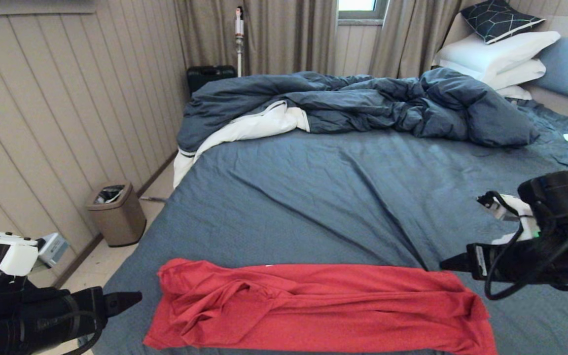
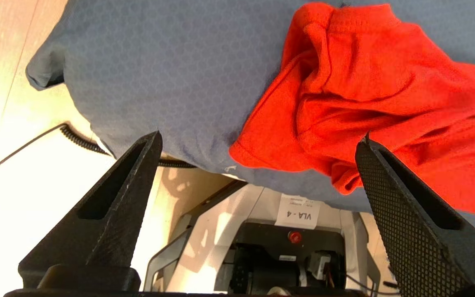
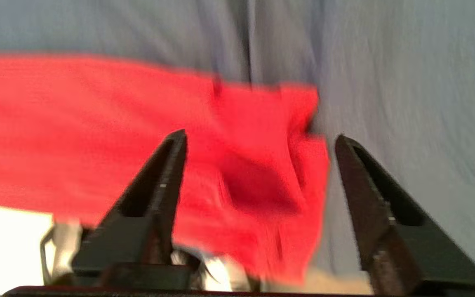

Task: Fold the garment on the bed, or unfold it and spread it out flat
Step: Fold the red T-shirt

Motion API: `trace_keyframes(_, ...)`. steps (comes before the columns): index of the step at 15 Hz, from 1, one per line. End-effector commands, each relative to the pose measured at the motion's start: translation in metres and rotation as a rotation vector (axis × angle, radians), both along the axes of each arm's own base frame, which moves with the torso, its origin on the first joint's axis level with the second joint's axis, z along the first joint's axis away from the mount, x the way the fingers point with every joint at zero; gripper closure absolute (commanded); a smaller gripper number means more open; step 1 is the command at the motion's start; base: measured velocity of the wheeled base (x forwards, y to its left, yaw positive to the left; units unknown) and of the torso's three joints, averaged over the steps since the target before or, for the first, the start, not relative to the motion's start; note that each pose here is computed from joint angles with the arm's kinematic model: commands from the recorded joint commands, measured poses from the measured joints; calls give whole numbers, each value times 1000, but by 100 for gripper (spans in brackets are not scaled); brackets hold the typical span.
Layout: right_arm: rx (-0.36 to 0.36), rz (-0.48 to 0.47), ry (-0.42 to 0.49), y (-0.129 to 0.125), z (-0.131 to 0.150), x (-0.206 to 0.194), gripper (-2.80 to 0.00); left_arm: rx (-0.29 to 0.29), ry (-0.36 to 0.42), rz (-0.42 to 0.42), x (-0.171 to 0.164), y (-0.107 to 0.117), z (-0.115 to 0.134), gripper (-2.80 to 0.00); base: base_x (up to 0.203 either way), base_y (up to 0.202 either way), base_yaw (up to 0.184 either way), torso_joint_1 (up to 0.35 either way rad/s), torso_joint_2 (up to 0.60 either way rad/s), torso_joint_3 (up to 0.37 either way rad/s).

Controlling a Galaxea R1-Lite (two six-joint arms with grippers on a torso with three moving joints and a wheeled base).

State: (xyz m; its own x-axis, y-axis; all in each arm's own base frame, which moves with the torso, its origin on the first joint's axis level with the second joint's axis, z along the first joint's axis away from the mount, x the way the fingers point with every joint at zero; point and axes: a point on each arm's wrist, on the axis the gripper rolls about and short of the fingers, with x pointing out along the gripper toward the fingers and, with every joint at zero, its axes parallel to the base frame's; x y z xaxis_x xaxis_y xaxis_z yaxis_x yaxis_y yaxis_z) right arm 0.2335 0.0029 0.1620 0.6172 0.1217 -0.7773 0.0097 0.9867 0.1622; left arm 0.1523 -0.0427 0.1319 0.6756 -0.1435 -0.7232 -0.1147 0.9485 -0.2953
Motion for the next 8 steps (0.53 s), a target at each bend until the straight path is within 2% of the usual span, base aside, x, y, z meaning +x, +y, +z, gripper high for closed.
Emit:
trace_keyframes(1,-5,10,-13,0,5,-14,-280,-3,10,-3,-1,0,-2,-280,0,0,0,0,0,0)
trace_keyframes(2,-8,13,12,0,-2,-21,-280,-1,21,-19,-5,1,-5,0,0,0,0,0,0,0)
trace_keyframes(3,-12,17,33,0,-7,-27,-280,15,27,-34,-7,2,-8,0,0,0,0,0,0,0)
trace_keyframes(8,-20,39,99,3,-23,-39,-280,48,58,3,-6,11,-15,0,0,0,0,0,0,0)
